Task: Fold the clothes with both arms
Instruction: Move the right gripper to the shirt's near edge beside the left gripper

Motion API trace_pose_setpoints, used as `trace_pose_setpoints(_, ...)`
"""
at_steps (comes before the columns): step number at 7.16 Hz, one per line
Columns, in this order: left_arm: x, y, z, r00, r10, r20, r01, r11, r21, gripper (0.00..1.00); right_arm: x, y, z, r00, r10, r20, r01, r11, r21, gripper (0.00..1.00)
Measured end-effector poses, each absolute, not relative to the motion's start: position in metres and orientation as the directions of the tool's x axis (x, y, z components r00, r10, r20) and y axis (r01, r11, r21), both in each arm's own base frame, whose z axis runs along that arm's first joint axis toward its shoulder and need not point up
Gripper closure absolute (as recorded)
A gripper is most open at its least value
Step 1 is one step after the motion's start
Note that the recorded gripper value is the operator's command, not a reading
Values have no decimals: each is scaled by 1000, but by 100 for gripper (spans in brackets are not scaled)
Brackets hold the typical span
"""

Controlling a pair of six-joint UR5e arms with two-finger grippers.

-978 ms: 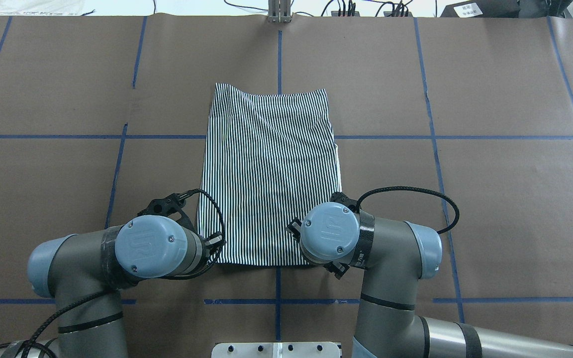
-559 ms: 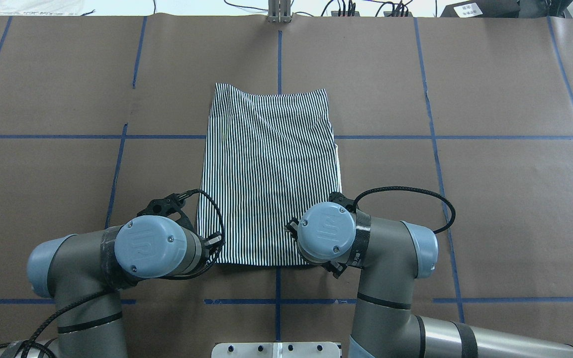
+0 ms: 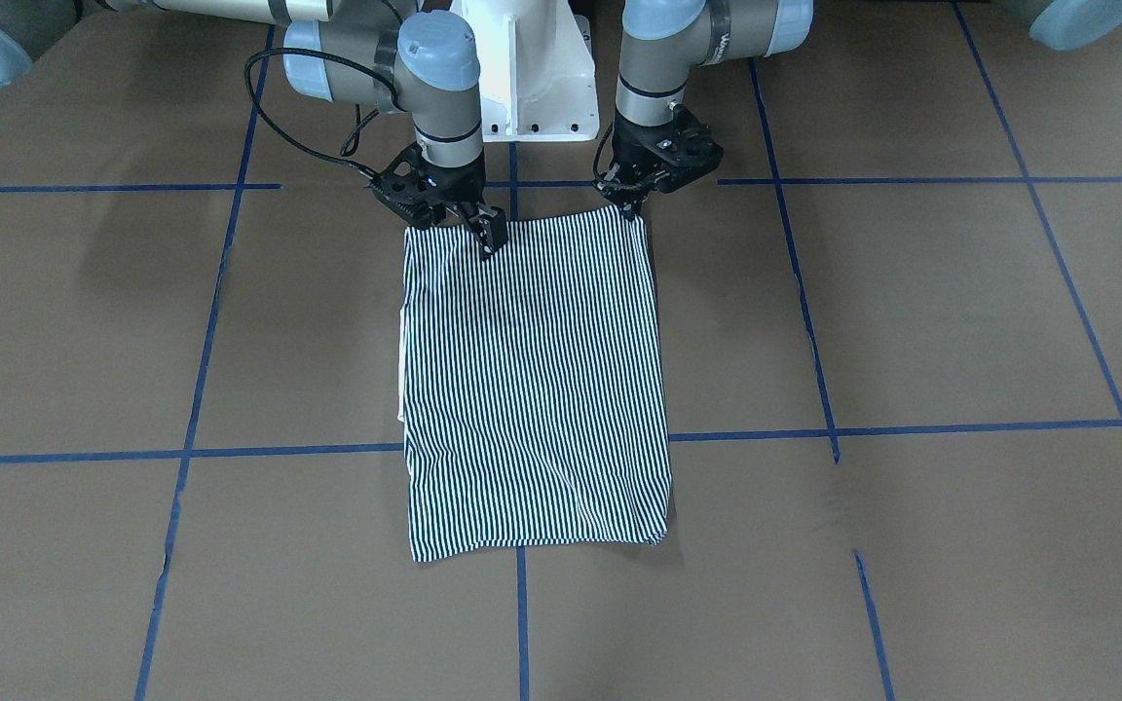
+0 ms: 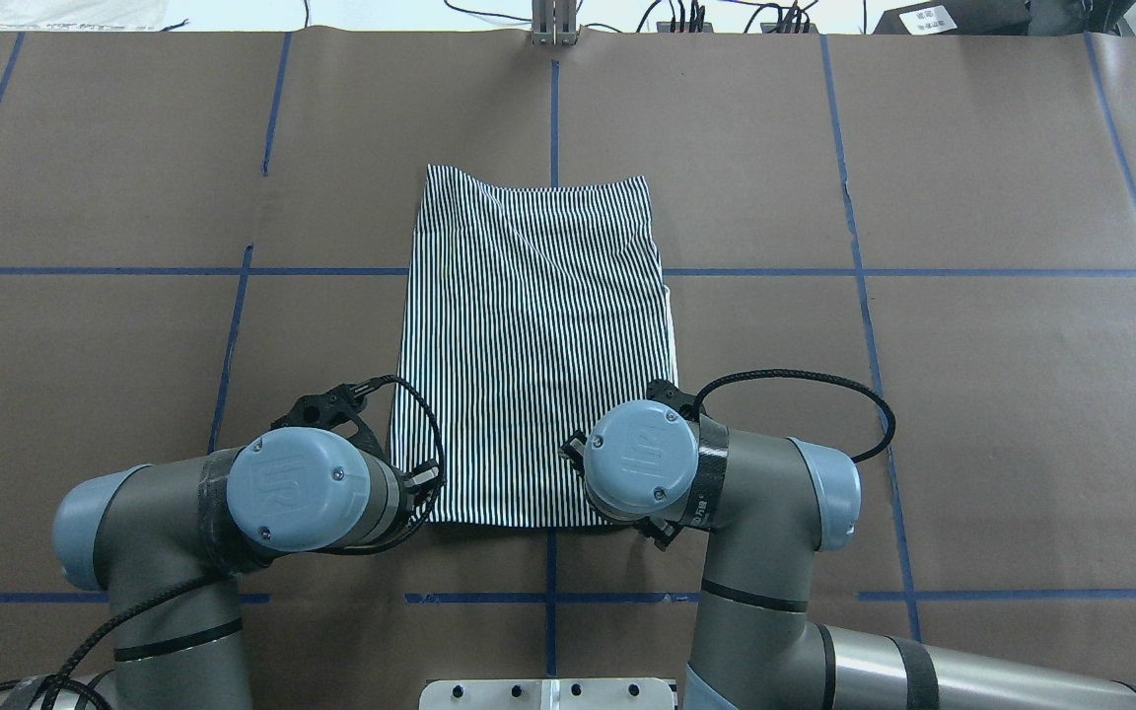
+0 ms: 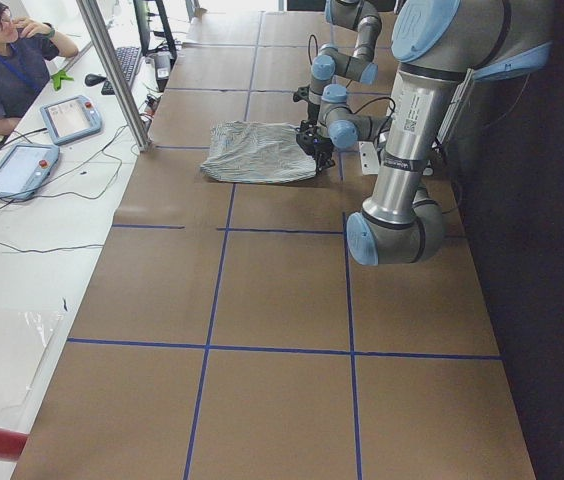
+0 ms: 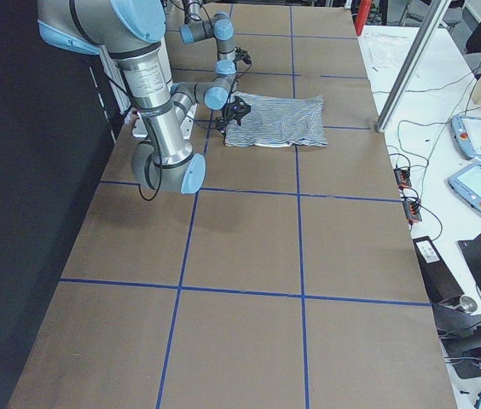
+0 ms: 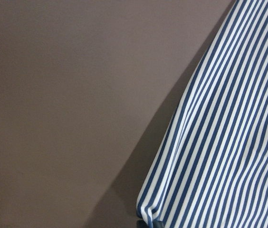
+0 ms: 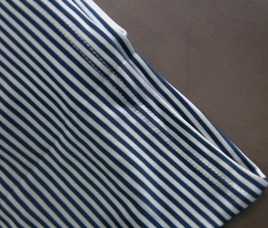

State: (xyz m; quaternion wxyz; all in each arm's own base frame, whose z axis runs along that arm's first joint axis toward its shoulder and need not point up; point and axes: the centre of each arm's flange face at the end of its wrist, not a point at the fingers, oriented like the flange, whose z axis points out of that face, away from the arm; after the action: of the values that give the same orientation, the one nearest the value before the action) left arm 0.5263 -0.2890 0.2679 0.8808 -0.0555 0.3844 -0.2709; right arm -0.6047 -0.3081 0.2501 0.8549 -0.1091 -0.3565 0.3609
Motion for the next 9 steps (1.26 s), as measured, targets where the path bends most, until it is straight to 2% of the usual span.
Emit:
trace_pose_setpoints(3, 526, -289, 269, 558, -521, -646, 436, 846, -307, 100, -610, -310, 249, 489, 695, 528, -542, 716, -440, 0)
trace_pose_setpoints(4, 526, -289, 268, 557, -522, -646, 436, 846, -307, 100, -612, -310, 253, 494, 694, 523, -544, 716, -437, 6)
trace_pose_setpoints(7, 527, -288, 268, 557, -522, -646, 436, 846, -308, 100, -612, -311, 255, 498, 694, 520, -547, 716, -433, 99)
trace_pose_setpoints(9, 527, -288, 268, 557, -521, -646, 435, 846, -307, 100, -612, -312, 254, 498, 693, 521, -546, 718, -433, 100)
